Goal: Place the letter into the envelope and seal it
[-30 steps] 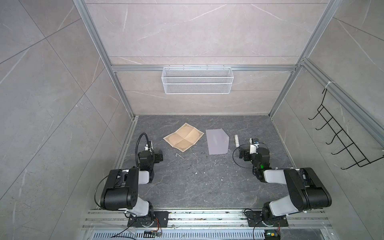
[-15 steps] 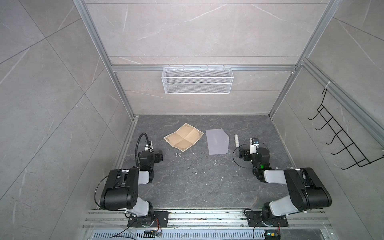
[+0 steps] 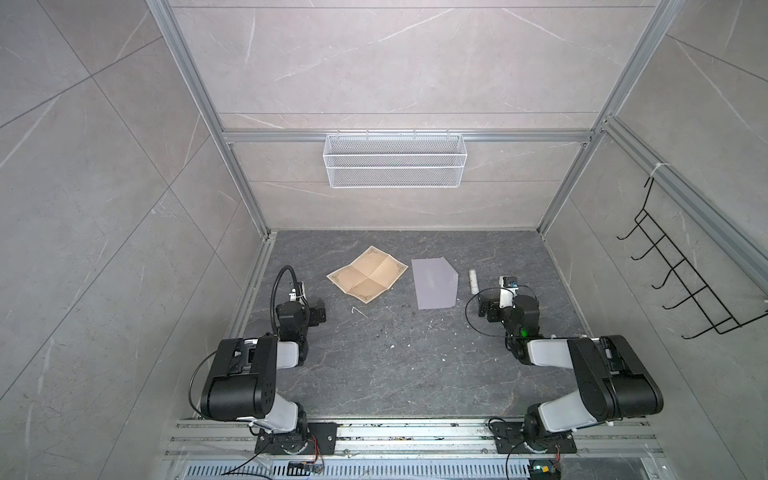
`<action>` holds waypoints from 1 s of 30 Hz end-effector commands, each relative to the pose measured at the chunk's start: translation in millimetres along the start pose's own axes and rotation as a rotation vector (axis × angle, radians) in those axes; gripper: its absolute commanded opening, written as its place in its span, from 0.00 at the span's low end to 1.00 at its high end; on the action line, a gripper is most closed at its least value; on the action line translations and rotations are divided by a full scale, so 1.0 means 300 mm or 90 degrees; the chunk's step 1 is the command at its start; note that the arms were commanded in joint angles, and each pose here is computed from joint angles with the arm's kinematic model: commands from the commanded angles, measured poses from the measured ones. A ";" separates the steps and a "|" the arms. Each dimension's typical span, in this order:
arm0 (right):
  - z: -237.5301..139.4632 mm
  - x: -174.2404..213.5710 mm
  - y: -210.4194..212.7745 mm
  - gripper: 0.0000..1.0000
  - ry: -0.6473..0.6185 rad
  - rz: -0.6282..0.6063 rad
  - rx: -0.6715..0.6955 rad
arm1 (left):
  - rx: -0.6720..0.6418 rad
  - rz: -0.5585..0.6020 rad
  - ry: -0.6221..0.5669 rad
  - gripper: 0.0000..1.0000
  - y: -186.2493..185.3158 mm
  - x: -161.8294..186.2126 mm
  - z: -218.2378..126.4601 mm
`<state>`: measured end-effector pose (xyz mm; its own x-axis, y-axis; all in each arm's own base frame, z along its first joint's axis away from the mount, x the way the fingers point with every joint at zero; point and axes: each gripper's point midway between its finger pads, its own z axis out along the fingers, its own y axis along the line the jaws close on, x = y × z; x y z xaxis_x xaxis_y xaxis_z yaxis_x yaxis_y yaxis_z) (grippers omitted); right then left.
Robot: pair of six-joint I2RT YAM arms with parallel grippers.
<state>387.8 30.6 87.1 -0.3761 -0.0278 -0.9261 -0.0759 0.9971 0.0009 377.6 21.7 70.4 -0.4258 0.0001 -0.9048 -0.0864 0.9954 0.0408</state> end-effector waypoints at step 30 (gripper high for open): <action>-0.348 -0.409 0.231 0.99 0.066 0.261 -0.254 | 0.297 -0.591 0.123 0.95 -0.253 -0.371 -0.477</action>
<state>343.1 84.8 236.5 -0.5061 0.3001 -0.8086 -0.2107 0.8661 0.4533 309.3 -46.5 234.0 -0.4308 -0.7263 -0.5356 -0.1072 0.6305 -0.7688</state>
